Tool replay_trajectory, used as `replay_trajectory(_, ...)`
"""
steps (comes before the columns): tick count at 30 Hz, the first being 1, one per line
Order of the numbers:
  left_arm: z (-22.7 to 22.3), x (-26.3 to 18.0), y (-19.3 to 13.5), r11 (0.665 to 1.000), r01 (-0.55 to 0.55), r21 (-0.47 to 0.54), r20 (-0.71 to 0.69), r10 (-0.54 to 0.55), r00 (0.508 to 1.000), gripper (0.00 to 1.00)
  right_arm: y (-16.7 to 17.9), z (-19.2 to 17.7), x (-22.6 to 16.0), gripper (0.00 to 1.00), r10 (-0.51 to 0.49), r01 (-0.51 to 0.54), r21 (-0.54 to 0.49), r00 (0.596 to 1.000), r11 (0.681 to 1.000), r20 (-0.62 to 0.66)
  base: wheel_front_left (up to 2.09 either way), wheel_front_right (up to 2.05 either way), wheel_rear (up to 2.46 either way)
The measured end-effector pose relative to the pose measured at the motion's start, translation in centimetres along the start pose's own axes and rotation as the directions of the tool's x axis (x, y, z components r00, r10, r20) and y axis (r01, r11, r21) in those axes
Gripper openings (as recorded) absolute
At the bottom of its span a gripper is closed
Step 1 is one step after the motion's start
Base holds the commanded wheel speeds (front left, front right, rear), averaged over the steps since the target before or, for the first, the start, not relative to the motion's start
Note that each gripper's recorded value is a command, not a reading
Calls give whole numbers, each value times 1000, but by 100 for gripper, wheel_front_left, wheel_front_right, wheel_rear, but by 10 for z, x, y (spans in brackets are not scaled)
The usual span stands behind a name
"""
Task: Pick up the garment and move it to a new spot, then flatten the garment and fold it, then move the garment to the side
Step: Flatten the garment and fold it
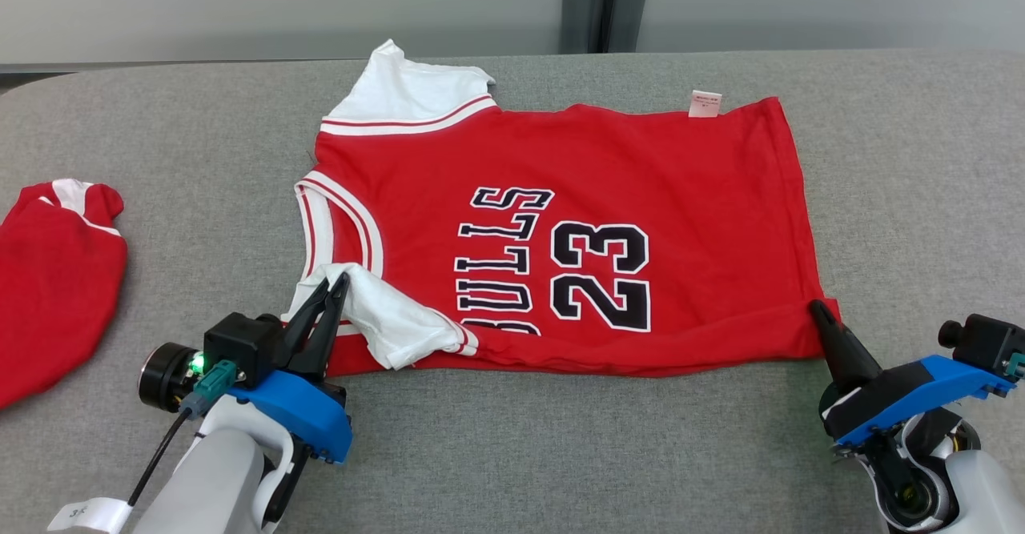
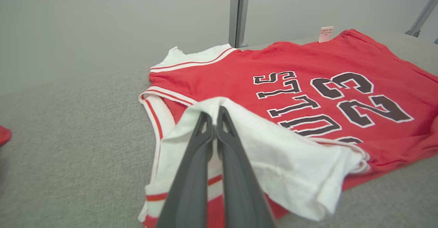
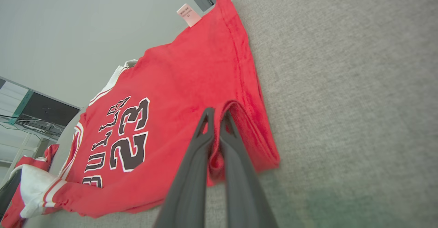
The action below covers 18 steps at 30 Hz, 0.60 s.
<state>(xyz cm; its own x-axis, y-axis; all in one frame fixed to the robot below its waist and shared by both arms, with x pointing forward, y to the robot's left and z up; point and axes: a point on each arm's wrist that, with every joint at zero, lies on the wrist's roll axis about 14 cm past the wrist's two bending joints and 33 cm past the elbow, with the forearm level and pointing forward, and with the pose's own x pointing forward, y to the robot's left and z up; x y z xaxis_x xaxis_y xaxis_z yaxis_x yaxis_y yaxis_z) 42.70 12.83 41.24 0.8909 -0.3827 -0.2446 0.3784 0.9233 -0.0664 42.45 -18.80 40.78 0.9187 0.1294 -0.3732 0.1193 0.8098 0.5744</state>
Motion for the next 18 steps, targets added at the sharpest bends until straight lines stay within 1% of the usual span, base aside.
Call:
replay_trajectory(5, -3, 5, 3, 1000, 1, 4, -18, -1, 1000, 0, -1, 2, 5, 0, -8, 8, 0, 1000, 1000, -5, 0, 0, 0)
replay_trajectory(10, 3, 11, 6, 1000, -4, 2, -8, 4, 1000, 0, -4, 4, 9, 0, -19, 19, -2, 1000, 1000, -4, 0, 0, 0)
replay_trajectory(11, 3, 12, 6, 1000, -4, 2, -9, 4, 1000, 0, -4, 4, 9, 33, -19, 19, 0, 1000, 1000, -3, 0, 0, 0)
replay_trajectory(12, 2, 12, 6, 1000, -3, 4, -13, 3, 1000, 46, -4, 4, 10, 71, -21, 21, -1, 1000, 1000, -3, 0, 0, 0)
replay_trajectory(13, 1, 12, 6, 1000, -4, 5, -16, 4, 1000, 100, -4, 4, 10, 100, -23, 23, -2, 1000, 1000, -4, 0, 0, 0)
replay_trajectory(18, 12, 12, 10, 1000, -29, -2, 17, 29, 999, 100, 0, 11, 11, 100, -14, 15, -25, 999, 1000, 32, 0, 0, 0)
